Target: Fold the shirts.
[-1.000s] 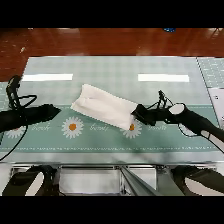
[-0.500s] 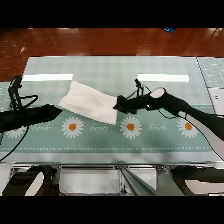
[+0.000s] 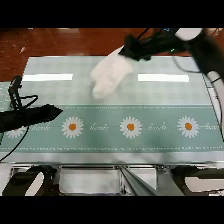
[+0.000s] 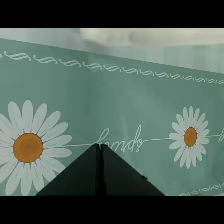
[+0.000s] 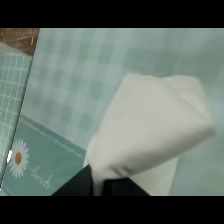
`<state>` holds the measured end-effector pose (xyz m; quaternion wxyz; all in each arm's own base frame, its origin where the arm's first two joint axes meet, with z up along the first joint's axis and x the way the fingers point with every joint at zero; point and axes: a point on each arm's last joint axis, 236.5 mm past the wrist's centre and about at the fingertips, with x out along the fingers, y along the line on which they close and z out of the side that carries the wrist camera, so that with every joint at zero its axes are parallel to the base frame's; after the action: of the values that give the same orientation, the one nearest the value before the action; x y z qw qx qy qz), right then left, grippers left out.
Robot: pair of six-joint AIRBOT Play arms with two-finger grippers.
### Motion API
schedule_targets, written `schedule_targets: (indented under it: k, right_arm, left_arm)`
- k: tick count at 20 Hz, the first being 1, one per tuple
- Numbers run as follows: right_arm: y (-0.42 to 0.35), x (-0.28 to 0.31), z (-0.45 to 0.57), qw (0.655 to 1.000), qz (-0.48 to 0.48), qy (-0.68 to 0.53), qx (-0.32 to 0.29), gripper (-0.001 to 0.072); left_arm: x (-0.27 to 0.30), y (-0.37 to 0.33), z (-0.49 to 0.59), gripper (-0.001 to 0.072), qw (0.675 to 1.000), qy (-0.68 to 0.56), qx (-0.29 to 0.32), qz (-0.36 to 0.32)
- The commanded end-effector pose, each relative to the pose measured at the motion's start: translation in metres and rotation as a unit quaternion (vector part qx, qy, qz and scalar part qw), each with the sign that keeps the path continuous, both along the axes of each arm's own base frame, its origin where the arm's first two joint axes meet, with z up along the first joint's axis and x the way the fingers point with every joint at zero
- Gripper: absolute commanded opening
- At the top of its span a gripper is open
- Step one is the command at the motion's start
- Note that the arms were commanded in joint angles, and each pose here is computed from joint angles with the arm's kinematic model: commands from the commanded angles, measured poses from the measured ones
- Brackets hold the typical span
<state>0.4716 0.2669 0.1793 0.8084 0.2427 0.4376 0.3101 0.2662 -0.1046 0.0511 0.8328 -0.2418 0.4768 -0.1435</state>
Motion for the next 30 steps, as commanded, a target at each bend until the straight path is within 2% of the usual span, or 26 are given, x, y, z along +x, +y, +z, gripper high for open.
schedule_targets:
  k: [1,6,9,11,13,15,18,21,26,30]
  right_arm:
    - [-0.085,0.017,0.057,0.996,-0.071,-0.028,-0.037,0.0023]
    - [-0.23,0.012,0.085,0.977,-0.211,0.002,-0.015,0.0024]
    - [-0.3,-0.016,0.08,0.961,-0.272,0.045,-0.032,0.0023]
    - [-0.344,-0.042,0.071,0.942,-0.32,0.075,-0.071,0.0023]
    - [-0.386,-0.08,0.052,0.912,-0.364,0.134,-0.13,0.0023]
    - [-0.405,-0.124,0.027,0.885,-0.369,0.222,-0.176,0.0023]
    - [-0.426,-0.163,0.013,0.843,-0.411,0.266,-0.221,0.0022]
    - [-0.442,-0.213,-0.011,0.799,-0.455,0.323,-0.225,0.0022]
    - [-0.475,-0.349,-0.062,0.667,-0.524,0.453,-0.274,0.0023]
    - [-0.455,-0.43,-0.115,0.611,-0.524,0.539,-0.249,0.0024]
  left_arm:
    - [-0.004,-0.002,-0.002,0.0021,1.0,0.009,0.0,-0.006]
    - [-0.012,-0.004,-0.005,0.0021,0.999,0.02,0.003,-0.024]
    - [-0.012,-0.004,-0.005,0.0021,1.0,0.019,0.003,-0.024]
    - [-0.012,-0.004,-0.005,0.0021,1.0,0.018,0.003,-0.023]
    - [-0.008,-0.003,-0.003,0.0021,1.0,0.013,0.002,-0.017]
    - [-0.004,-0.002,-0.002,0.0021,1.0,0.005,0.003,-0.012]
    - [-0.002,-0.001,-0.001,0.0021,1.0,0.0,0.003,-0.008]
    - [-0.001,-0.001,-0.001,0.0021,1.0,-0.001,0.004,-0.008]
    - [0.004,0.001,0.0,0.0021,1.0,-0.008,0.004,-0.002]
    - [0.004,0.001,-0.003,0.0021,1.0,-0.002,0.004,-0.002]
